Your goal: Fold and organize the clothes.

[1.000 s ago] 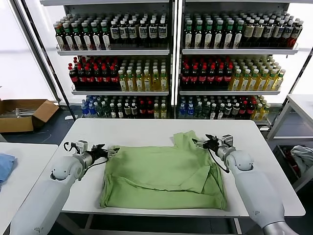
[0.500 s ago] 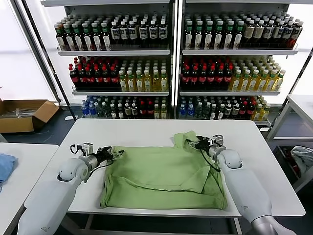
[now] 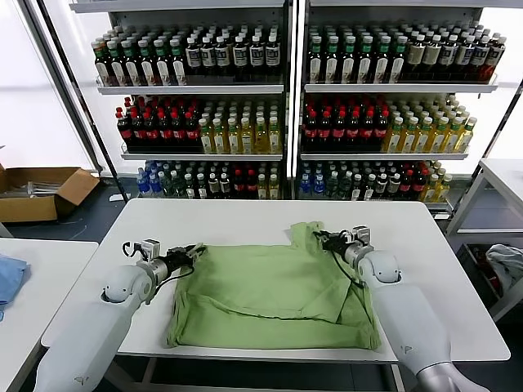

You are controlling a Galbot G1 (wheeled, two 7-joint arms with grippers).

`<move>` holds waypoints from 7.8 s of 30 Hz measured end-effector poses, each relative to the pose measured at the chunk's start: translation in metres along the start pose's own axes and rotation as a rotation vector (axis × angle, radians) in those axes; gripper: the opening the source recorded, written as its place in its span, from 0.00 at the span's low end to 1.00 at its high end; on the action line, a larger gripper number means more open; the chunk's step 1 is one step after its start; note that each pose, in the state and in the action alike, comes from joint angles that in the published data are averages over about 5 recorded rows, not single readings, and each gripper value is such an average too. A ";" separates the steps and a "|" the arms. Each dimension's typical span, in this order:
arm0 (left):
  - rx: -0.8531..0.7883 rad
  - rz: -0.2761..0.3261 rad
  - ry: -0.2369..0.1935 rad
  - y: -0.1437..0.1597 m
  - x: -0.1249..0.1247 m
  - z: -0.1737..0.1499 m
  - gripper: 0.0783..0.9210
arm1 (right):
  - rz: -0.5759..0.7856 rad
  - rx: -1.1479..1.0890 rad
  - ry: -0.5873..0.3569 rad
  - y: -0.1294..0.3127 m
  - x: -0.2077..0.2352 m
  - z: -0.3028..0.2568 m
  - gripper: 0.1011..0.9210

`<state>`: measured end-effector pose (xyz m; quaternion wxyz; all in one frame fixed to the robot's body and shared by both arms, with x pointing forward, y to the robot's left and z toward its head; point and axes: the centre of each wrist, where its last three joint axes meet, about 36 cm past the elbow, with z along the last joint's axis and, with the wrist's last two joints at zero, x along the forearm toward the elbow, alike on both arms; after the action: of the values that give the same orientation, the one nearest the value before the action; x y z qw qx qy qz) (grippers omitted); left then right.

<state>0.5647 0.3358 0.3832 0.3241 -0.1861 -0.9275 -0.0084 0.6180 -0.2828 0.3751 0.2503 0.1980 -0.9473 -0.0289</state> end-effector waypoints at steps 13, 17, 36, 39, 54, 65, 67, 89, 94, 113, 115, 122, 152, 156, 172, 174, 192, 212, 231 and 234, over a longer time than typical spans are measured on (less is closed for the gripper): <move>0.003 0.026 -0.061 -0.004 0.021 -0.015 0.01 | -0.017 -0.055 -0.086 0.008 0.035 -0.020 0.01; -0.008 0.031 -0.097 -0.008 0.037 -0.022 0.01 | -0.026 -0.063 -0.130 0.013 0.055 -0.025 0.01; -0.040 0.039 -0.216 -0.048 0.132 -0.003 0.01 | 0.006 -0.071 -0.233 0.046 0.198 0.041 0.01; -0.040 0.043 -0.206 -0.056 0.145 0.009 0.01 | 0.025 -0.068 -0.225 0.054 0.218 0.060 0.01; -0.069 0.023 -0.072 -0.091 0.183 0.080 0.15 | 0.131 -0.027 -0.159 0.083 0.281 0.121 0.23; -0.048 -0.046 -0.106 -0.098 0.212 0.080 0.53 | 0.222 0.041 -0.280 0.053 0.322 0.120 0.63; -0.028 -0.057 -0.115 -0.104 0.214 0.083 0.61 | 0.238 0.050 -0.298 0.048 0.329 0.121 0.70; 0.084 -0.178 -0.071 -0.146 0.167 0.125 0.68 | 0.285 0.103 -0.352 0.034 0.380 0.137 0.88; 0.085 -0.182 -0.070 -0.152 0.162 0.131 0.51 | 0.282 0.105 -0.357 0.036 0.381 0.137 0.88; 0.042 -0.237 -0.191 -0.097 0.177 0.102 0.02 | 0.231 0.090 -0.408 0.049 0.366 0.121 0.88; 0.039 -0.266 -0.206 -0.074 0.185 0.095 0.02 | 0.224 0.089 -0.414 0.050 0.365 0.119 0.88; 0.006 -0.386 -0.240 0.013 0.215 0.066 0.02 | 0.207 0.085 -0.426 0.053 0.364 0.115 0.88; -0.191 -0.134 -0.296 -0.124 0.181 0.035 0.02 | 0.209 0.076 -0.439 0.064 0.374 0.117 0.88; -0.197 -0.078 -0.262 -0.150 0.165 0.049 0.04 | 0.213 0.076 -0.442 0.066 0.374 0.115 0.88; -0.190 0.036 -0.242 -0.214 0.149 0.063 0.56 | 0.209 0.074 -0.443 0.073 0.373 0.112 0.88; -0.179 0.029 -0.254 -0.208 0.156 0.056 0.63 | 0.208 0.071 -0.440 0.073 0.373 0.113 0.88; -0.075 -0.288 -0.139 -0.049 0.157 0.055 0.88 | 0.188 0.070 -0.416 0.075 0.369 0.120 0.88; 0.107 -0.278 -0.096 -0.033 0.125 0.070 0.88 | 0.208 0.065 -0.418 0.071 0.373 0.118 0.88; 0.247 -0.200 -0.083 -0.049 0.118 0.086 0.57 | 0.223 0.067 -0.425 0.068 0.375 0.116 0.88; 0.265 -0.192 -0.085 -0.053 0.117 0.087 0.47 | 0.222 0.069 -0.426 0.069 0.375 0.115 0.88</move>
<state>0.4095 0.3379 0.3909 0.3040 -0.0523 -0.9469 0.0908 0.2393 -0.3707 0.4589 0.0398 0.0907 -0.9950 -0.0100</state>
